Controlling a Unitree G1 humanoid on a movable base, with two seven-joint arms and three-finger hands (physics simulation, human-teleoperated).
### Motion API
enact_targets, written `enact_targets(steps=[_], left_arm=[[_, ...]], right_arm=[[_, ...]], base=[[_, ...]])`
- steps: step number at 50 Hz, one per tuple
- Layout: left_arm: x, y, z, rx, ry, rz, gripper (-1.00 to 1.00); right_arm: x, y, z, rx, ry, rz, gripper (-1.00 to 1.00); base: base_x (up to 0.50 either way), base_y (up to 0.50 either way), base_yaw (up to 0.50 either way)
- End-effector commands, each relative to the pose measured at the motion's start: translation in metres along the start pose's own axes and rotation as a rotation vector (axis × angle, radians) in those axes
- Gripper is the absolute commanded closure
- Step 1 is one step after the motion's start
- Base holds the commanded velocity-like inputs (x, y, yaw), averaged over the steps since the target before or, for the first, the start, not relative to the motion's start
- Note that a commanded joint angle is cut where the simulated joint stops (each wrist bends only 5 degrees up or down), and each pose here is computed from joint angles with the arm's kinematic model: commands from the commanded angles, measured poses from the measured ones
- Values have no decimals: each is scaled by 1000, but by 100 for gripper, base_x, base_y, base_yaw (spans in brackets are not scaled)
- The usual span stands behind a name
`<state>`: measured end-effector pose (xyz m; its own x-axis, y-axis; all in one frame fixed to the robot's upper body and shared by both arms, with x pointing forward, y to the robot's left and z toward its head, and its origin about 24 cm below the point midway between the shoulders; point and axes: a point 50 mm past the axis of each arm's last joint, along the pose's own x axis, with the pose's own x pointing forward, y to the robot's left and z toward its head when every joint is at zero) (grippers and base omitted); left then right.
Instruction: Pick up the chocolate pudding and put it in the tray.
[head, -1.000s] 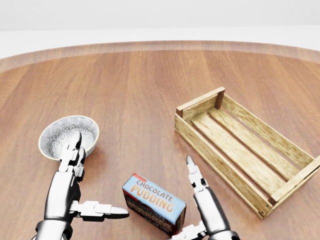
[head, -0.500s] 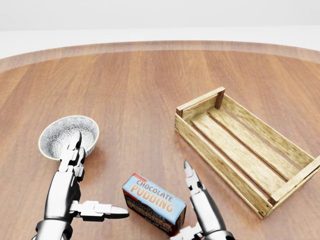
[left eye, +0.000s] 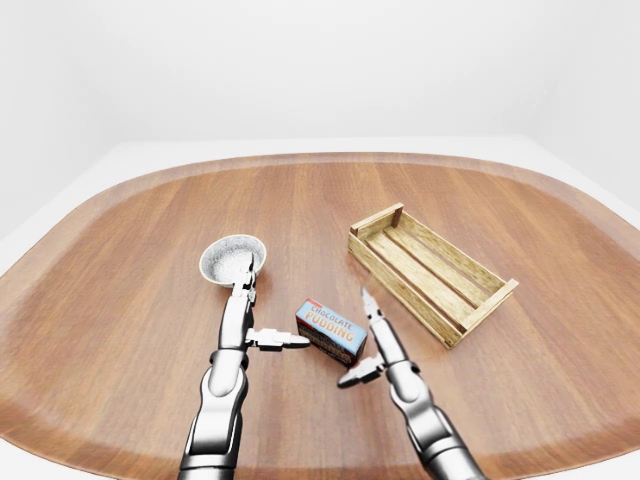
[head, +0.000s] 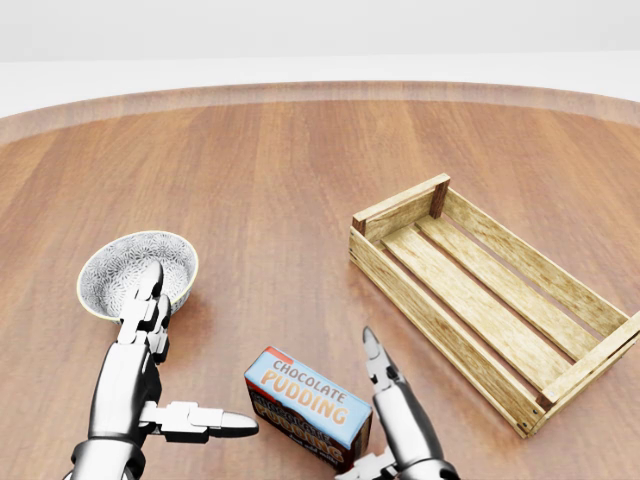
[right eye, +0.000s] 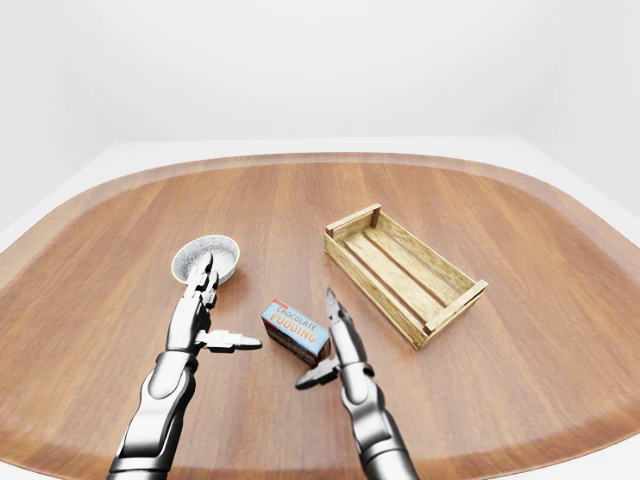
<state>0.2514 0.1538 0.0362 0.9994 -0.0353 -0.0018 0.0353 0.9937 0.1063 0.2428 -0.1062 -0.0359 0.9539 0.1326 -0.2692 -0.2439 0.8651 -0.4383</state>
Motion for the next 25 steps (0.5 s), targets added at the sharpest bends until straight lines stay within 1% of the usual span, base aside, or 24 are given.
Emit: enact_targets(steps=[1, 8, 9, 10, 11, 12, 13, 15, 16, 17, 18, 24, 25], left_arm=[[1, 2, 0, -51, 18, 5, -100], [1, 1, -1, -51, 17, 4, -100], [1, 2, -1, -51, 17, 5, -100], [1, 2, -1, -51, 17, 5, -100], [1, 2, -2, -51, 17, 4, -100], [1, 2, -2, -51, 17, 4, -100], [1, 2, -2, -50, 17, 4, -100], [1, 2, -2, -50, 17, 4, -100], [1, 2, -2, -50, 17, 4, -100], [2, 2, -2, -50, 17, 4, -100], [2, 2, -2, -50, 17, 4, -100], [2, 2, -2, -51, 17, 4, -100], [2, 2, -1, -51, 17, 4, -100]], right_arm=[[2, 5, -8, -24, 37, 4, -100], [3, 7, -9, -35, 46, 8, -100], [3, 11, -21, -58, 101, 6, -100], [4, 12, -22, -60, 106, 6, -100], [3, 9, -11, -43, 58, 10, -100], [3, 9, -10, -41, 51, 10, -100], [3, 11, -18, -54, 86, 8, -100], [3, 11, -11, -48, 57, 12, -49], [3, 11, -11, -48, 55, 12, -49], [2, 11, -11, -49, 53, 13, 69], [2, 11, -10, -50, 51, 13, 100], [2, 10, -9, -47, 47, 12, 100], [3, 13, -17, -63, 82, 10, 100]], base=[[0, 0, 0], [0, 0, 0], [0, 0, 0], [0, 0, 0], [0, 0, 0], [0, 0, 0], [0, 0, 0], [0, 0, 0], [0, 0, 0], [0, 0, 0], [0, 0, 0], [0, 0, 0], [0, 0, 0]])
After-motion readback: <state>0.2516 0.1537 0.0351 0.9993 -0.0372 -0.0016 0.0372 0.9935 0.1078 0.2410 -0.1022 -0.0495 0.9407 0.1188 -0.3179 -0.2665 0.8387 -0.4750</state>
